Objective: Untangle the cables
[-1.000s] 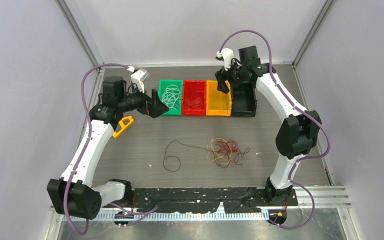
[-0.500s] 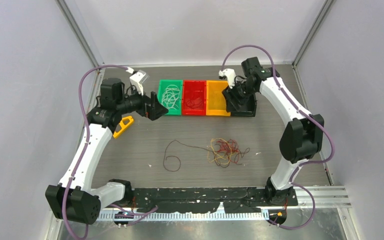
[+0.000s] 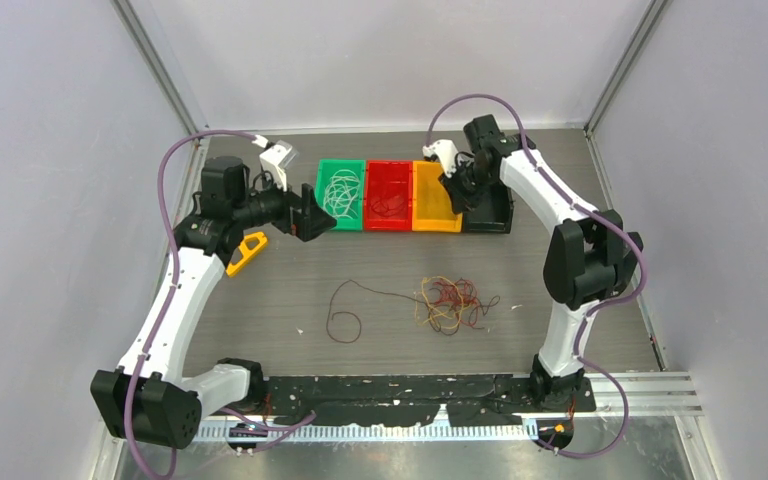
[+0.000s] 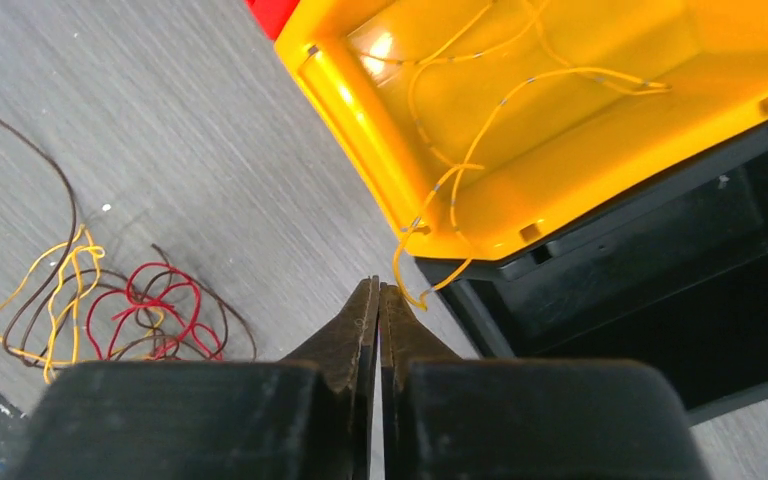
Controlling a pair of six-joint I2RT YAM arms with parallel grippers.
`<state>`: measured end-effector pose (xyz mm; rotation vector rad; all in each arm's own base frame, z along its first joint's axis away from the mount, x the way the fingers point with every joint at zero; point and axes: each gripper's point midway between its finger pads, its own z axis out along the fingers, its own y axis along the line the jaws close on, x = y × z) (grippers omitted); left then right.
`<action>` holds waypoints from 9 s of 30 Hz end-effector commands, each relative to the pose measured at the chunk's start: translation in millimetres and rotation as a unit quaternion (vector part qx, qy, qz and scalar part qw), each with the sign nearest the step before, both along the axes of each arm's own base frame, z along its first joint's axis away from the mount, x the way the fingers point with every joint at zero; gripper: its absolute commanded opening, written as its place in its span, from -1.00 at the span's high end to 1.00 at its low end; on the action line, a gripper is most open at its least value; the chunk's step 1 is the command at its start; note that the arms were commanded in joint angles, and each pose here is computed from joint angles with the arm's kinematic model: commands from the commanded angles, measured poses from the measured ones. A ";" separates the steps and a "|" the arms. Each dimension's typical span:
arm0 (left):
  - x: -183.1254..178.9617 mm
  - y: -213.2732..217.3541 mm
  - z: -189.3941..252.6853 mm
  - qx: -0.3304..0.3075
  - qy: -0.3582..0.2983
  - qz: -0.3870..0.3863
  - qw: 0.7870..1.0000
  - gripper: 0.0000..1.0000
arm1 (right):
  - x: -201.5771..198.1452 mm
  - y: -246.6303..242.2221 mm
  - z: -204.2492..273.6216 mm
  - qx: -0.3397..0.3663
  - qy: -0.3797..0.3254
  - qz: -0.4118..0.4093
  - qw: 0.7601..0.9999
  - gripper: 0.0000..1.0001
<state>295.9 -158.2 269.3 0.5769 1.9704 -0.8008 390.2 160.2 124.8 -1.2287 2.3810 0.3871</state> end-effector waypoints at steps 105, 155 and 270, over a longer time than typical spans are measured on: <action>25.1 -150.0 -77.1 0.052 0.017 -0.186 0.981 -0.73 | 97.6 33.4 7.9 0.009 -0.097 0.007 0.995 0.89; -19.1 -246.2 -131.7 0.094 0.003 -0.367 0.926 -0.64 | -131.3 -55.2 22.1 0.120 0.172 -0.123 0.970 -0.41; 27.7 -57.0 111.1 -0.197 0.002 0.006 0.980 1.00 | -123.2 124.9 311.2 0.372 -0.347 0.098 0.855 0.89</action>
